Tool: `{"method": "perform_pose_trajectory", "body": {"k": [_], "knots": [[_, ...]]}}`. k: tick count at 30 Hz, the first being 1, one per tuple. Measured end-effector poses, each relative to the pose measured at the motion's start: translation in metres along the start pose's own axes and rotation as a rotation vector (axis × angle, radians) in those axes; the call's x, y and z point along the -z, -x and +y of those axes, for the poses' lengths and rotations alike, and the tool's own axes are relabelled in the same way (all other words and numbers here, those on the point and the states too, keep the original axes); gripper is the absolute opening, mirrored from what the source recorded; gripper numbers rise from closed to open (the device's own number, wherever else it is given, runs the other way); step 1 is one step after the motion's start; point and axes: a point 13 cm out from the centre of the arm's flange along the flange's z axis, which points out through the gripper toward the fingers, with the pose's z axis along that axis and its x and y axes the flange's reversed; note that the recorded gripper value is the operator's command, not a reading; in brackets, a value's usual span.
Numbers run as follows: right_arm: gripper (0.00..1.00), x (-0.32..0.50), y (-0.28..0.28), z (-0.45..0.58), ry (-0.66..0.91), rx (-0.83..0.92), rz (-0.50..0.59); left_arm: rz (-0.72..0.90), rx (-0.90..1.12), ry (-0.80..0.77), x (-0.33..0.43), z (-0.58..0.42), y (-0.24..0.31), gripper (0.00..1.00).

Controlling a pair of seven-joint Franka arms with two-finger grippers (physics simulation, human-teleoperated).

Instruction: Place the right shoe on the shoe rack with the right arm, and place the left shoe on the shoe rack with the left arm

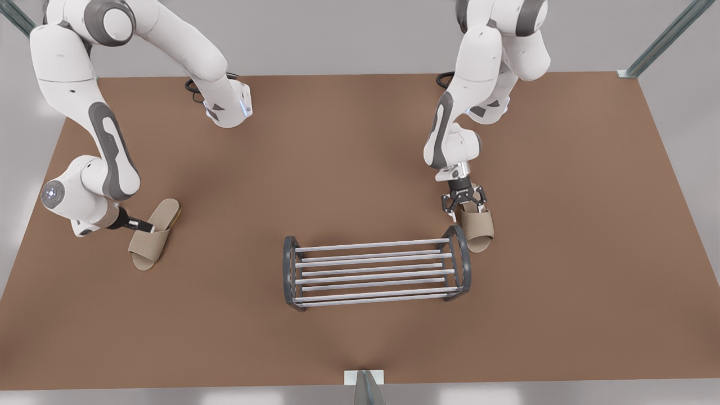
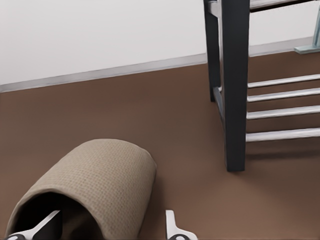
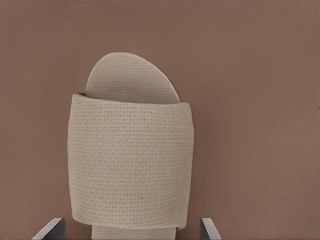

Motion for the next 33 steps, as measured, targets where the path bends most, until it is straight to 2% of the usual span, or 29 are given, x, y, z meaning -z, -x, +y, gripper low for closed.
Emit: {"method": "perform_pose_trajectory", "body": {"k": [18, 33], "knots": [[1.00, -0.023, -0.022, 0.007, 0.010, 0.027, 0.016, 0.012, -0.022, -0.021, -0.011, -0.006, -0.006, 1.00], [1.00, -0.031, -0.011, 0.013, 0.021, 0.039, -0.019, -0.015, 0.004, -0.028, -0.011, -0.016, 0.009, 1.00]]}}
